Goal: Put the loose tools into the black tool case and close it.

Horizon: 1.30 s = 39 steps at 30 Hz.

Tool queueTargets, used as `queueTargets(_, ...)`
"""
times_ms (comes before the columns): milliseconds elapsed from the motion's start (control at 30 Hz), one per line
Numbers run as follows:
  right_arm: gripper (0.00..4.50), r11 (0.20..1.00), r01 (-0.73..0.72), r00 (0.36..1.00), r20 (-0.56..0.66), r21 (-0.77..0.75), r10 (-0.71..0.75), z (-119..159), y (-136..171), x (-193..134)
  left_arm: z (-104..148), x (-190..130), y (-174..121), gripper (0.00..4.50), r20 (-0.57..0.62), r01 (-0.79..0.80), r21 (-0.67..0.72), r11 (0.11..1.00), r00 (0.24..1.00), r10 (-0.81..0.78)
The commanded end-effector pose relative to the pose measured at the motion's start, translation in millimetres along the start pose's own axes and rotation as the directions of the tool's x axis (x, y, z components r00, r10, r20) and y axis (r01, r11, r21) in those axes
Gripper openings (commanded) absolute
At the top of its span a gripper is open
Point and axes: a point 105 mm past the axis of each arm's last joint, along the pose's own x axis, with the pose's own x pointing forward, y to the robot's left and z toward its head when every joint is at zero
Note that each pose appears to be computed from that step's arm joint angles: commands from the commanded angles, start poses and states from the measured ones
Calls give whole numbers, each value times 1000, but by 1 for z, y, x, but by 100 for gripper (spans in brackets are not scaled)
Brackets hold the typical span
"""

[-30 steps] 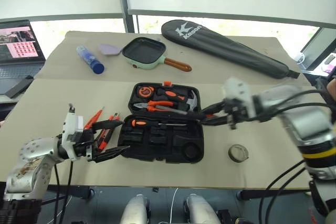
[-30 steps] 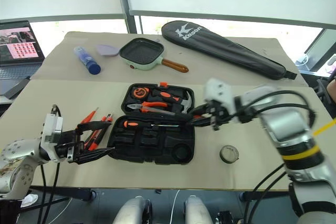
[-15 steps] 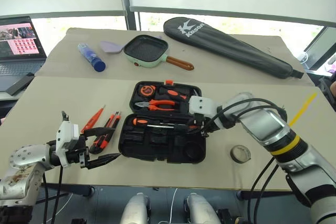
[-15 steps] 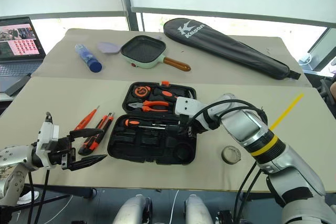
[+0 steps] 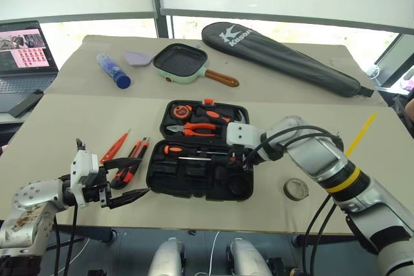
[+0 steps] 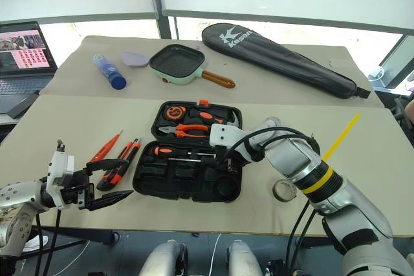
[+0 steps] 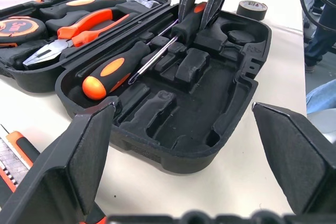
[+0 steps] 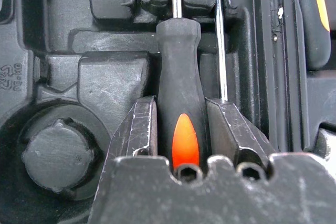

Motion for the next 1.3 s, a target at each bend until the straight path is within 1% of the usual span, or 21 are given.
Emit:
queueTargets(33,293,998,-22,996,83,-55,26,21,-4,-16,6,1,-1,450,10,-7,36,999,1000,6)
queueTargets(100,293,997,-29,993,116,-68,37,27,-6,-24,5,1,-2,450,10,-8,34,999,1000,8)
queueTargets(200,293,994,-85,975,199,-75,98,37,-4,-44,5,2,-2,450,14,-14,31,999,1000,13)
queueTargets(267,293,993,-90,964,243,-75,105,39,-4,-46,6,2,-1,450,18,-17,29,999,1000,16)
queueTargets(300,240,995,-76,960,264,-64,90,39,-6,-45,6,2,-1,450,19,-18,29,999,1000,18)
queueTargets(367,184,994,-77,947,308,-71,96,40,-4,-37,6,3,0,450,20,-19,27,999,1000,18)
queueTargets(433,111,996,-65,939,333,-63,82,39,-2,-25,6,4,0,450,21,-17,27,999,1000,17)
queueTargets(533,17,998,-35,935,352,-48,50,36,-4,-8,7,6,1,450,20,-13,27,1000,1000,12)
queueTargets(567,4,998,-31,935,352,-47,46,34,-4,-4,7,6,1,450,20,-12,28,1000,1000,12)
queueTargets(900,4,998,-52,953,299,-25,57,14,1,20,10,5,4,450,11,-8,38,999,1000,8)
queueTargets(1300,4,995,-80,966,242,-51,90,7,15,47,10,5,3,450,-3,-18,32,999,1000,18)
